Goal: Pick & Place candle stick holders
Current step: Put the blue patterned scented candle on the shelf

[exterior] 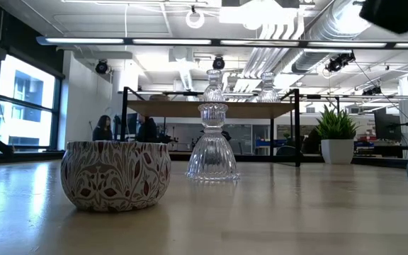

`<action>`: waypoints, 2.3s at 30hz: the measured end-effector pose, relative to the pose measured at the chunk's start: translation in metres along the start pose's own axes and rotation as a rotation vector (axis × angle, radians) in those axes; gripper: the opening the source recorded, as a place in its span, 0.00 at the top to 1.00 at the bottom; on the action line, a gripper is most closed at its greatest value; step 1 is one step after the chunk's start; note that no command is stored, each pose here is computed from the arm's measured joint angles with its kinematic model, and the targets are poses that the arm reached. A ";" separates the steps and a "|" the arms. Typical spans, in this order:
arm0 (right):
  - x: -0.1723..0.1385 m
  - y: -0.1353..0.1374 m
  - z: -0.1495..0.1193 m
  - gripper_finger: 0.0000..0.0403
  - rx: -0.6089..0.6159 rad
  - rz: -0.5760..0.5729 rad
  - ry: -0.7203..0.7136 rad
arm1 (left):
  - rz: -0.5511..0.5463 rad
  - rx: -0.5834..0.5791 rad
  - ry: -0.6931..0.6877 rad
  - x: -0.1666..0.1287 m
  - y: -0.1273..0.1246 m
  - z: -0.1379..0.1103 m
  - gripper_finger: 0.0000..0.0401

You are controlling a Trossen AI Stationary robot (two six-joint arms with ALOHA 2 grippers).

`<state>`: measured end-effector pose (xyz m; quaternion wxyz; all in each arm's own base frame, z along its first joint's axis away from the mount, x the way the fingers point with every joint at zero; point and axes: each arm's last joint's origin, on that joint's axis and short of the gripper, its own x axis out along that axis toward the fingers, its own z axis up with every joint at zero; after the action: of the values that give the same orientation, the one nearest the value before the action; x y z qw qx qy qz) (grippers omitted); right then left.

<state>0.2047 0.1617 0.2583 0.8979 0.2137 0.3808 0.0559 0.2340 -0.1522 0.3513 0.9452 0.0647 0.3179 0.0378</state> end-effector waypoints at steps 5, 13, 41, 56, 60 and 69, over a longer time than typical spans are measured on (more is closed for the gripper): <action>0.018 -0.013 -0.035 0.23 -0.001 0.043 -0.004 | 0.024 0.004 -0.051 0.002 -0.001 0.003 0.11; 0.029 -0.038 -0.074 0.23 -0.068 -0.017 0.045 | 0.002 0.046 -0.180 0.016 -0.005 0.008 0.11; 0.081 -0.035 -0.121 0.35 -0.359 -0.021 0.090 | -0.121 -0.117 -0.282 0.079 -0.006 0.028 0.11; 0.084 -0.034 -0.120 0.34 -0.210 -0.027 0.049 | -0.129 -0.138 -0.324 0.078 -0.006 0.032 0.11; 0.084 -0.034 -0.120 0.33 -0.239 -0.030 0.046 | -0.129 -0.137 -0.324 0.078 -0.006 0.032 0.11; 0.084 -0.035 -0.119 0.32 -0.247 -0.048 0.027 | -0.128 -0.138 -0.324 0.078 -0.006 0.032 0.11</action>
<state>0.1772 0.1931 0.1144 0.9132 0.0914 0.3881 0.0837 0.3155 -0.1524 0.3294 0.9866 -0.0155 0.1618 -0.0117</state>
